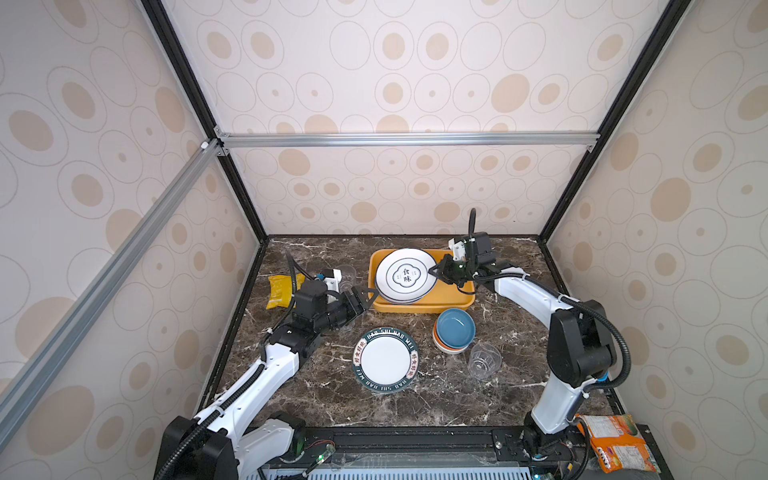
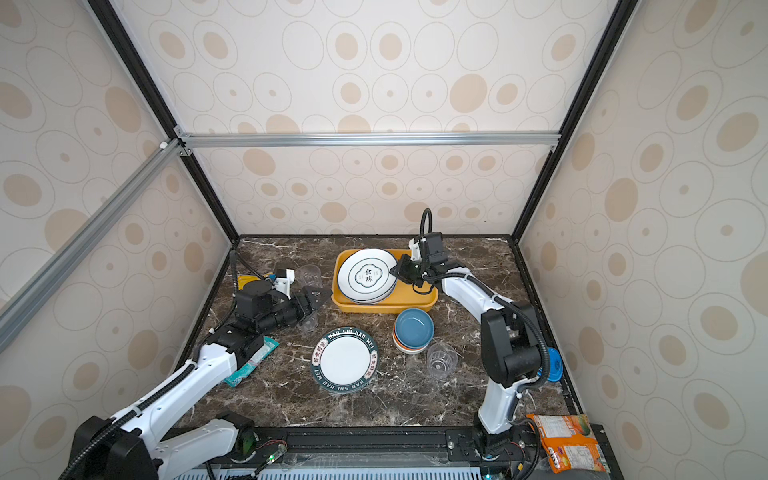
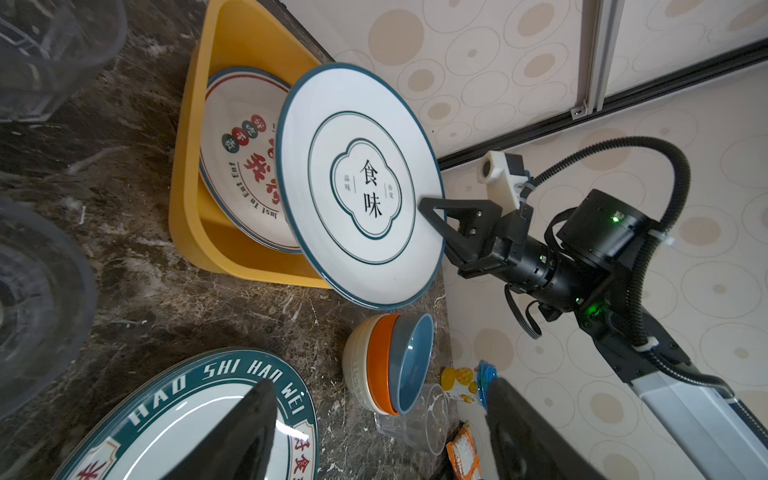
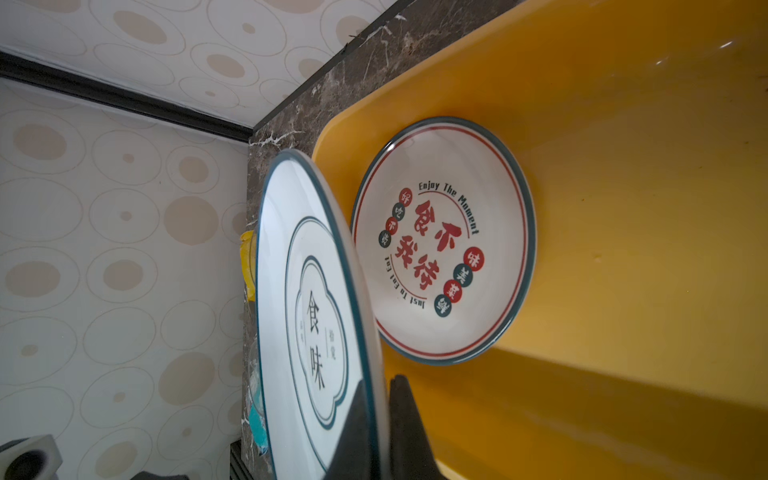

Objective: Place the mixed dishes into the plastic bin

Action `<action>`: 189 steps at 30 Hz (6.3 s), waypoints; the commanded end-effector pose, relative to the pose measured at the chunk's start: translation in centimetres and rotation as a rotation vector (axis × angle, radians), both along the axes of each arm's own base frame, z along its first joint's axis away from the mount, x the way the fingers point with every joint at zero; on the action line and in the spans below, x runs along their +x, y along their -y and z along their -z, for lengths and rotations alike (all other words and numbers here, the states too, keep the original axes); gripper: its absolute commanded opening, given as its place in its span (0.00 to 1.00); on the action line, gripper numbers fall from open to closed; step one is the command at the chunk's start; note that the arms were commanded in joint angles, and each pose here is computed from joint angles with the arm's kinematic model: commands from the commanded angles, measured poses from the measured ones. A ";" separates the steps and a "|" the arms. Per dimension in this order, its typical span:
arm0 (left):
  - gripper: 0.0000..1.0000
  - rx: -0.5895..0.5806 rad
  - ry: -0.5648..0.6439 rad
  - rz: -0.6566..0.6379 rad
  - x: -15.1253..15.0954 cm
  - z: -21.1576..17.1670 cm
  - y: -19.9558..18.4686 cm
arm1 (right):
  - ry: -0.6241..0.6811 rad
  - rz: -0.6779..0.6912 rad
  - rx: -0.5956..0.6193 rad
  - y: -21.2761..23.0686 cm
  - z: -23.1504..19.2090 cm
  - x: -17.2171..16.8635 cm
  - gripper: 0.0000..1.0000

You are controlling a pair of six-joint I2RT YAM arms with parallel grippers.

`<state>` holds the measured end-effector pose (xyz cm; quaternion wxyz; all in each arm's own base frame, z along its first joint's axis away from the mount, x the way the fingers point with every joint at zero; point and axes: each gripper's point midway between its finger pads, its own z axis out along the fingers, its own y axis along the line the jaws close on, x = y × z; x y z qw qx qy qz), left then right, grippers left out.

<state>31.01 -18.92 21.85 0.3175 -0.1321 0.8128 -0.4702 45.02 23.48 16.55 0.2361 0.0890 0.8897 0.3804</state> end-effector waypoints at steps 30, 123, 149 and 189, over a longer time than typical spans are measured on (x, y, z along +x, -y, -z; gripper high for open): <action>0.80 0.003 -0.007 -0.011 -0.6 1.3 -0.5 | -0.033 0.080 0.003 -0.6 6.0 6.6 0.00; 0.76 0.242 -0.142 -0.050 -3.9 6.9 -3.9 | -0.003 -0.113 -0.139 0.4 -1.5 -7.8 0.39; 0.74 0.313 -0.281 -0.047 -6.8 12.3 -4.8 | -0.127 -0.373 -0.253 -6.2 4.1 -19.4 0.43; 0.68 0.345 -0.354 -0.027 -7.5 15.9 -4.6 | -0.233 -0.399 -0.467 -6.9 10.8 -20.2 0.42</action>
